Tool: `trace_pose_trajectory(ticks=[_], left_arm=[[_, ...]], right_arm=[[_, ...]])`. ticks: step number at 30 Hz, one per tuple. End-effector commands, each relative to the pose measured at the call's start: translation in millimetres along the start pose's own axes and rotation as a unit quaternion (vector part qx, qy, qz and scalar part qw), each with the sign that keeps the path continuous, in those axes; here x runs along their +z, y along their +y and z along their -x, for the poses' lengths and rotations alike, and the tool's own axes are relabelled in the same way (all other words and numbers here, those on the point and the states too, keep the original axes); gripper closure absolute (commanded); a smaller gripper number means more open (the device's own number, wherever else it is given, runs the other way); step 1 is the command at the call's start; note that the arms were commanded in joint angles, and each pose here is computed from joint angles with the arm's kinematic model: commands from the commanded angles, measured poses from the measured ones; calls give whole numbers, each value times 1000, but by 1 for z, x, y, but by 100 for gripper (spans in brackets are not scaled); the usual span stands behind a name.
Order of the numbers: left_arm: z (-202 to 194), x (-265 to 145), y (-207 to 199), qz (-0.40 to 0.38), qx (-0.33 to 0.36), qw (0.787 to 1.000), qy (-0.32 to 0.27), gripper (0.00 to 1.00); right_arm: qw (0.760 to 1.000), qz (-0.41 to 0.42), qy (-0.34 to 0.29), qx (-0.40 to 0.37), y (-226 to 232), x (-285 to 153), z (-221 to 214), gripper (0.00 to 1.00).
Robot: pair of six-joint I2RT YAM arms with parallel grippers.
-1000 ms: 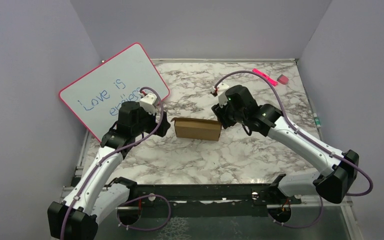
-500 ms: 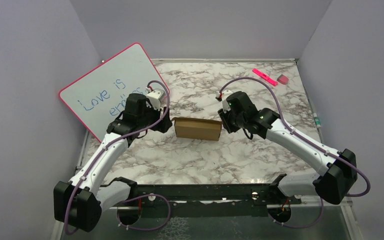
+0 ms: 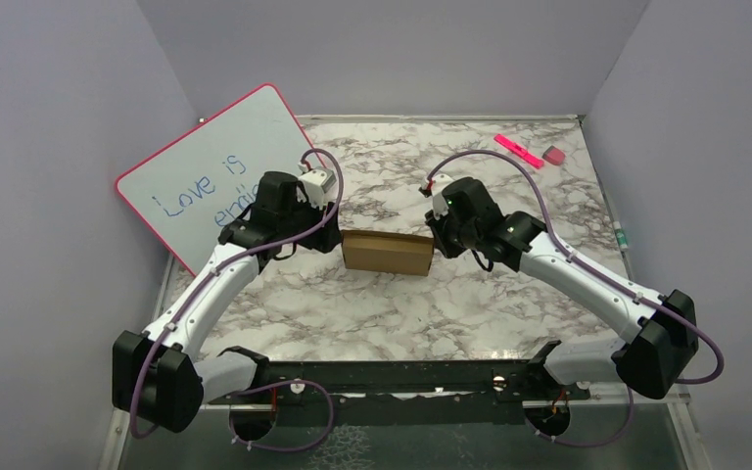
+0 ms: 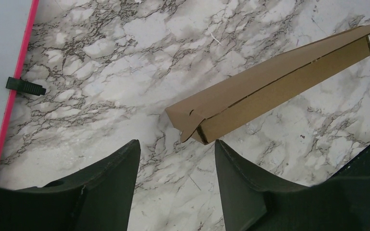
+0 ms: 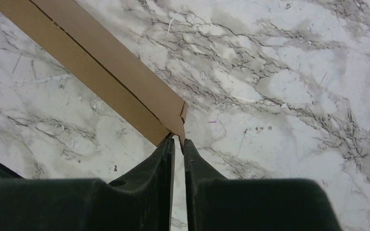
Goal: Fold the paper box
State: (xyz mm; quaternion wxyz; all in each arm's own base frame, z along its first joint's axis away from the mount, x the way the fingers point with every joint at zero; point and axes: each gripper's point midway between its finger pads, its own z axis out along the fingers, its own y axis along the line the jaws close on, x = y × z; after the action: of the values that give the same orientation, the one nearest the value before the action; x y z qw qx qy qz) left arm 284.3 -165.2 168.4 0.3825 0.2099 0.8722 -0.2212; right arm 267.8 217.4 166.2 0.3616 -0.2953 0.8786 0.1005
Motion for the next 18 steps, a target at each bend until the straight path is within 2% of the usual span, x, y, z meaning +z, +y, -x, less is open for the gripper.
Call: trace_pose_trajectory(ticks=[1, 7, 11, 18], left_arm=[[13, 1, -10, -22, 18, 1000, -6, 42], [16, 4, -16, -29, 27, 999, -4, 48], [15, 8, -12, -23, 39, 999, 8, 56], [13, 10, -11, -20, 44, 999, 17, 65]], right_arm=[[1000, 13, -19, 11, 4, 0, 13, 85], [999, 18, -24, 16, 6, 0, 14, 92], [1000, 18, -13, 16, 7, 4, 10, 94], [999, 20, -17, 23, 8, 3, 10, 96]])
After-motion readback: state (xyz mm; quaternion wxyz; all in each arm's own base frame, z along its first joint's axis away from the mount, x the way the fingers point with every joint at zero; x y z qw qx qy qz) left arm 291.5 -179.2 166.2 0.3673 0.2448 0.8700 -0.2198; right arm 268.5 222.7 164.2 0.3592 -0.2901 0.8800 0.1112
